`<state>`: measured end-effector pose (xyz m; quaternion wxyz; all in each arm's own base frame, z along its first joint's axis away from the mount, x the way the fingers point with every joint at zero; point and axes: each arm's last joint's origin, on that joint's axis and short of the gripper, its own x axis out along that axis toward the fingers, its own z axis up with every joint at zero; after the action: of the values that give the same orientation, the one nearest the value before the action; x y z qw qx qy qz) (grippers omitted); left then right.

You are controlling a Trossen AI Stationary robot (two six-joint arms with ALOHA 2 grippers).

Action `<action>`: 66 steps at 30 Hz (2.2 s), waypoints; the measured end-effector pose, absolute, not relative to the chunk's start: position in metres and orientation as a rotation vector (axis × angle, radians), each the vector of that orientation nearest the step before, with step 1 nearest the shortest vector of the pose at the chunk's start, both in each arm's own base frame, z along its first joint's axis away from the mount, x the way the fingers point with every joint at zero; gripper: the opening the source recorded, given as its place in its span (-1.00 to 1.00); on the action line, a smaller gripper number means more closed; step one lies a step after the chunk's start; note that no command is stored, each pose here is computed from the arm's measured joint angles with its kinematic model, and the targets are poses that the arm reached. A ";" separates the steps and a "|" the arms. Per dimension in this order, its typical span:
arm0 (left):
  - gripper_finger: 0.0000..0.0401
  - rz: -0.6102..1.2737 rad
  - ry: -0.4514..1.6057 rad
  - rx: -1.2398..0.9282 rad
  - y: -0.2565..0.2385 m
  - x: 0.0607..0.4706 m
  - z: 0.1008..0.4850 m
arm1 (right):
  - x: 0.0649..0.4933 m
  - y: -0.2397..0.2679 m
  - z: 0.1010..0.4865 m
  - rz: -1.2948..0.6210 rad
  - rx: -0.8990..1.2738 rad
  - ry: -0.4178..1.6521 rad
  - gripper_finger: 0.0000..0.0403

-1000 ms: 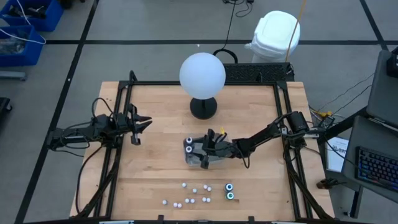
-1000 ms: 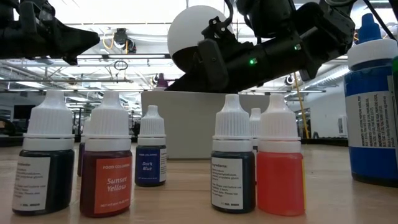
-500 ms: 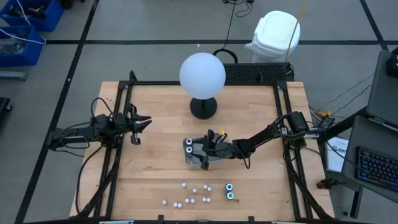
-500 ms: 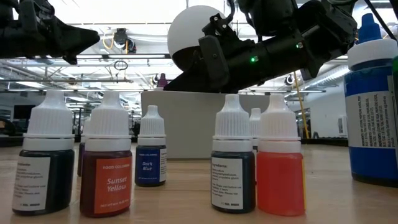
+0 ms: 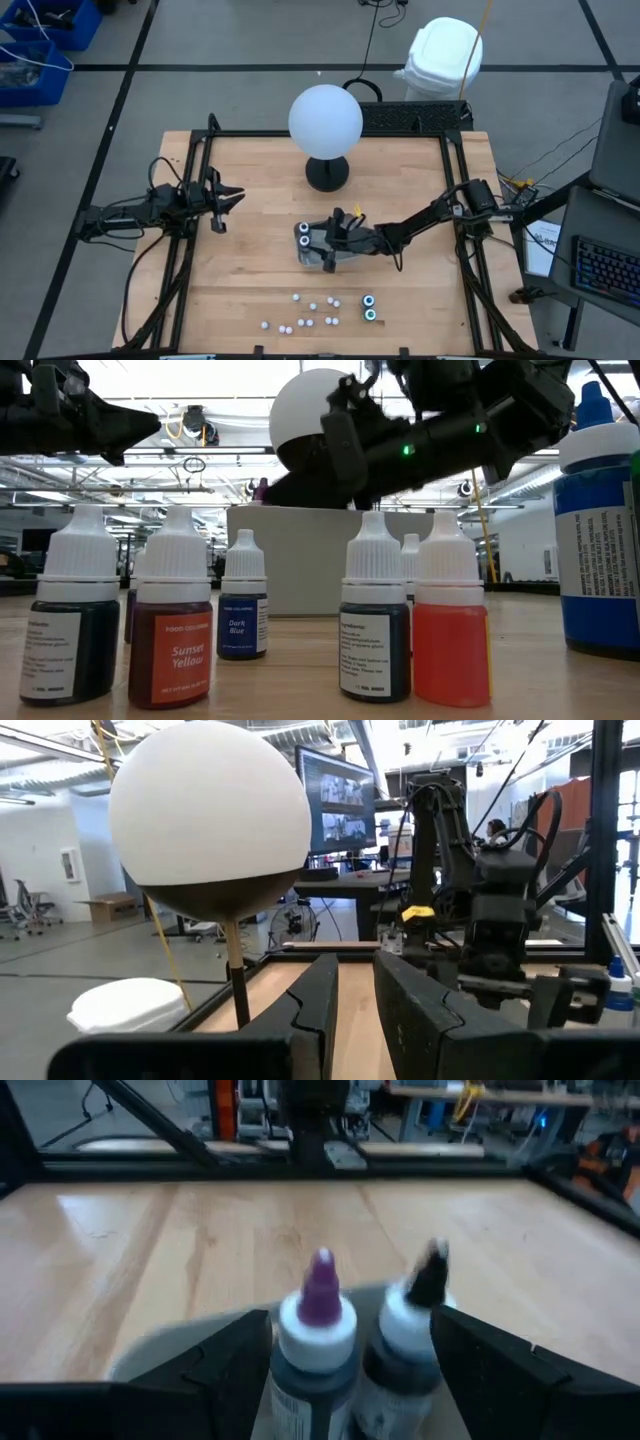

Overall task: Pick & Place food coloring
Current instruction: Adjust the gray bin on the table

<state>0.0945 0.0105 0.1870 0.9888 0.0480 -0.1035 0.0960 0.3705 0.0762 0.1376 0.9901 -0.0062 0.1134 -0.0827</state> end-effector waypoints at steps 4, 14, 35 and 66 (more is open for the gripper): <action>-0.62 0.193 -0.208 0.096 0.011 0.094 0.187 | 0.367 0.083 0.155 -0.148 -0.060 0.195 0.31; -0.62 0.192 -0.205 0.096 0.010 0.095 0.187 | 0.340 0.100 0.198 -0.239 -0.163 0.254 0.31; -0.62 -0.003 -0.111 0.273 0.005 0.104 0.179 | 0.308 0.122 0.230 -0.186 -0.301 0.286 -0.72; -0.96 -0.088 0.272 -0.132 -0.021 0.143 0.136 | 0.214 0.106 0.183 -0.493 -0.072 0.764 -1.00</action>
<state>0.1435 -0.0210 0.1357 0.9877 -0.0656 0.1353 -0.0437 0.2142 0.1062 0.1829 0.8977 -0.0346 0.3691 -0.2382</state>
